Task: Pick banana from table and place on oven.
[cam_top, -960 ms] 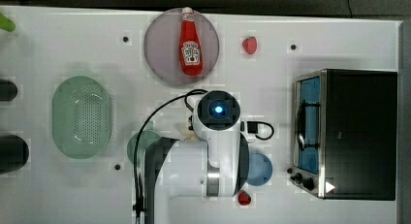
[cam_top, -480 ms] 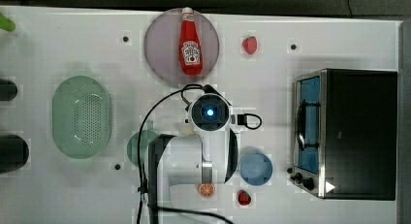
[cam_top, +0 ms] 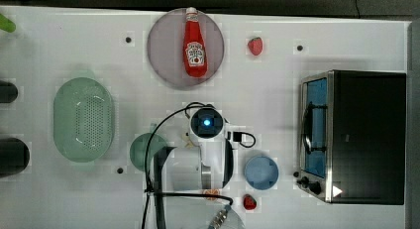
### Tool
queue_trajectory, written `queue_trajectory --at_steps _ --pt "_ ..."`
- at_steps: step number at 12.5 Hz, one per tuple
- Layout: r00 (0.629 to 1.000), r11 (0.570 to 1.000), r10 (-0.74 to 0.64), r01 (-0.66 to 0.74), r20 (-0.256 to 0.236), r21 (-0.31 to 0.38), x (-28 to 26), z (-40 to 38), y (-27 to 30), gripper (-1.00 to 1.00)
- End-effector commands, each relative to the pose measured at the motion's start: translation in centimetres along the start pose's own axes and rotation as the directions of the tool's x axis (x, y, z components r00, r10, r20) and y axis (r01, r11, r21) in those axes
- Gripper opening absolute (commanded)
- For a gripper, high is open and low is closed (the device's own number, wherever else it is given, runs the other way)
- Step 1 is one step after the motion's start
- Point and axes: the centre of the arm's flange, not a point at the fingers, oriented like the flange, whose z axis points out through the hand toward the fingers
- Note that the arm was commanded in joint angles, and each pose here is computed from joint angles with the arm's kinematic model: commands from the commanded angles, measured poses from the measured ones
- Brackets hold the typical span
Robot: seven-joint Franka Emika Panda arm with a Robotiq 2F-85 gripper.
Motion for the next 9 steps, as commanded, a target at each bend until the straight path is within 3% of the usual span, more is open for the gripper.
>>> queue_trajectory --at_steps 1,7,9 --pt "0.998 0.997 0.041 -0.037 -0.048 0.073 0.05 -2.01 -1.92 0.92" --pt "0.997 0.994 0.034 -0.027 -0.067 0.105 -0.17 -1.53 -2.37 -0.48" --pt "0.997 0.993 0.035 -0.027 -0.074 0.113 -0.11 -2.06 -2.40 -0.50"
